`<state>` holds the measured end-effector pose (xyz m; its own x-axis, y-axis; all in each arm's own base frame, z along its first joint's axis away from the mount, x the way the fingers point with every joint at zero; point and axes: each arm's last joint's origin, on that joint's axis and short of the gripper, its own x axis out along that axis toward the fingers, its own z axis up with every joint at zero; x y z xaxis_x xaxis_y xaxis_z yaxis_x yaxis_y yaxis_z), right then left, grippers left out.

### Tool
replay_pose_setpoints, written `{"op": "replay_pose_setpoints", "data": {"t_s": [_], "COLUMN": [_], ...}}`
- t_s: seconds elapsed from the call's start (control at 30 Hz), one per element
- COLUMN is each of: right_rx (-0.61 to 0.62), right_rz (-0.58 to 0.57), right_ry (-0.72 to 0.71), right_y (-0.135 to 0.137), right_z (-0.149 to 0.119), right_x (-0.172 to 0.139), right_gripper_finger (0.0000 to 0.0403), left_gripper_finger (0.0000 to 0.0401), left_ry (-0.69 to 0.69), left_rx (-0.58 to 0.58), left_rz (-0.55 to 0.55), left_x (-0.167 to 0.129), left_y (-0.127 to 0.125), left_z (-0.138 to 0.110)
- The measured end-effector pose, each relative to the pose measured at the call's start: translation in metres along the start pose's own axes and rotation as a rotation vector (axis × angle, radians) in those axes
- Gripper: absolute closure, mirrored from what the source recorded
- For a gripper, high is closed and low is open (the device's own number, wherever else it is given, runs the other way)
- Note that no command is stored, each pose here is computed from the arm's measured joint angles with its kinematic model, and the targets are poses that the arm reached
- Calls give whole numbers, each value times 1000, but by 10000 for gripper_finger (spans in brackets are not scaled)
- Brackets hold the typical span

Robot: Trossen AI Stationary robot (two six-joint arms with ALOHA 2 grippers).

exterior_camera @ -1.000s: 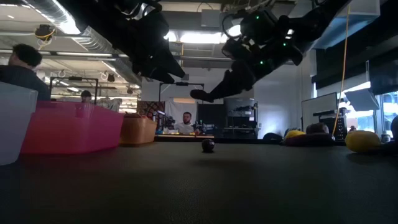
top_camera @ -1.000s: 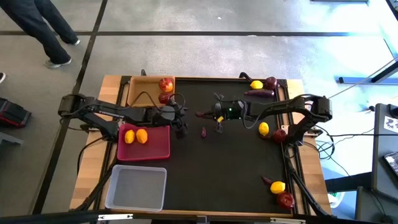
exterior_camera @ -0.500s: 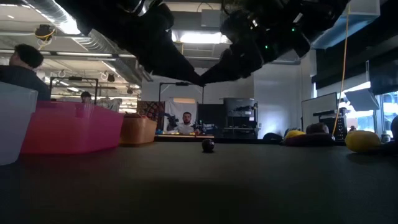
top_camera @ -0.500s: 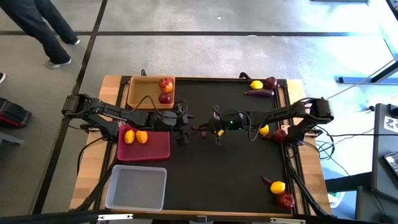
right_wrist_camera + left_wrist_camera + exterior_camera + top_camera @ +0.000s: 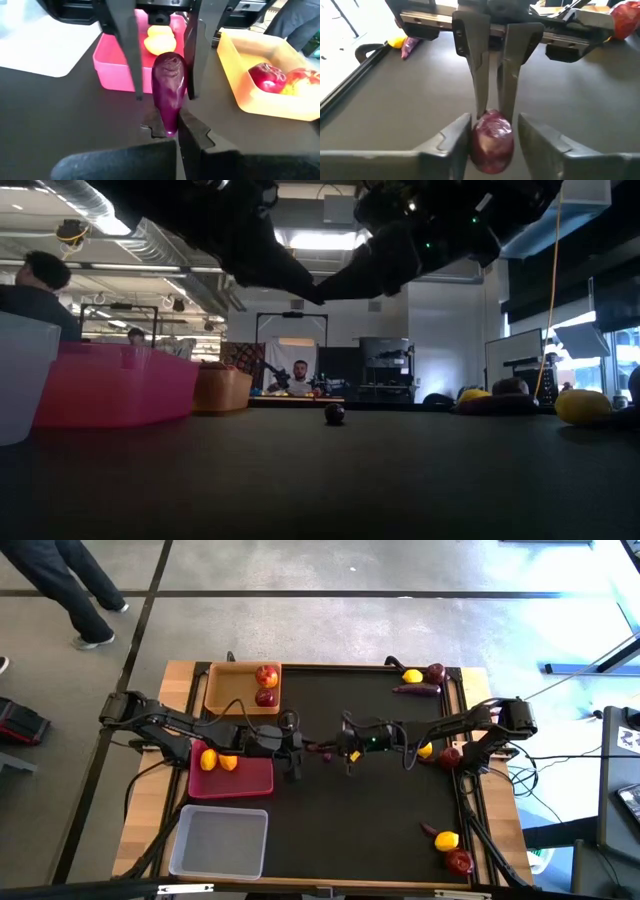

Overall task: Sort produce into baskets
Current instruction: Put the top left eggplant into the transparent bin

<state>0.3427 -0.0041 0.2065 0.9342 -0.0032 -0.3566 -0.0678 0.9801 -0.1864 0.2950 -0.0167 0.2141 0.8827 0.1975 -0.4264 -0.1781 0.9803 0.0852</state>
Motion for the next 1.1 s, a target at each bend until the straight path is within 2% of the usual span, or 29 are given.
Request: {"op": "replay_pose_setpoints", "data": {"t_s": [0.13,0.23,0.37,0.53,0.7,0.9,1.1], "right_rx": [1,14,22,56,112,151,151], "right_rz": [2,2,5,32,49,58,60], "right_ry": [2,1,-2,87,219,326,350], "right_y": [0,0,0,2,2,4,4], "right_z": [1,1,1,4,4,-5,-8], "right_x": [0,0,0,-15,-36,-41,-40], "right_gripper_finger": [402,384,323,250,216,210,210], "left_gripper_finger": [295,315,316,305,313,306,311], "left_ry": [-1,0,10,88,232,413,662], "left_rx": [14,14,18,2,-8,-71,-244], "left_rz": [0,0,-4,-23,-82,-195,-292], "left_x": [0,0,-2,-15,-37,-67,-101], "left_y": [0,0,-1,-6,-26,-59,-90], "left_z": [0,0,0,10,19,16,3]}}
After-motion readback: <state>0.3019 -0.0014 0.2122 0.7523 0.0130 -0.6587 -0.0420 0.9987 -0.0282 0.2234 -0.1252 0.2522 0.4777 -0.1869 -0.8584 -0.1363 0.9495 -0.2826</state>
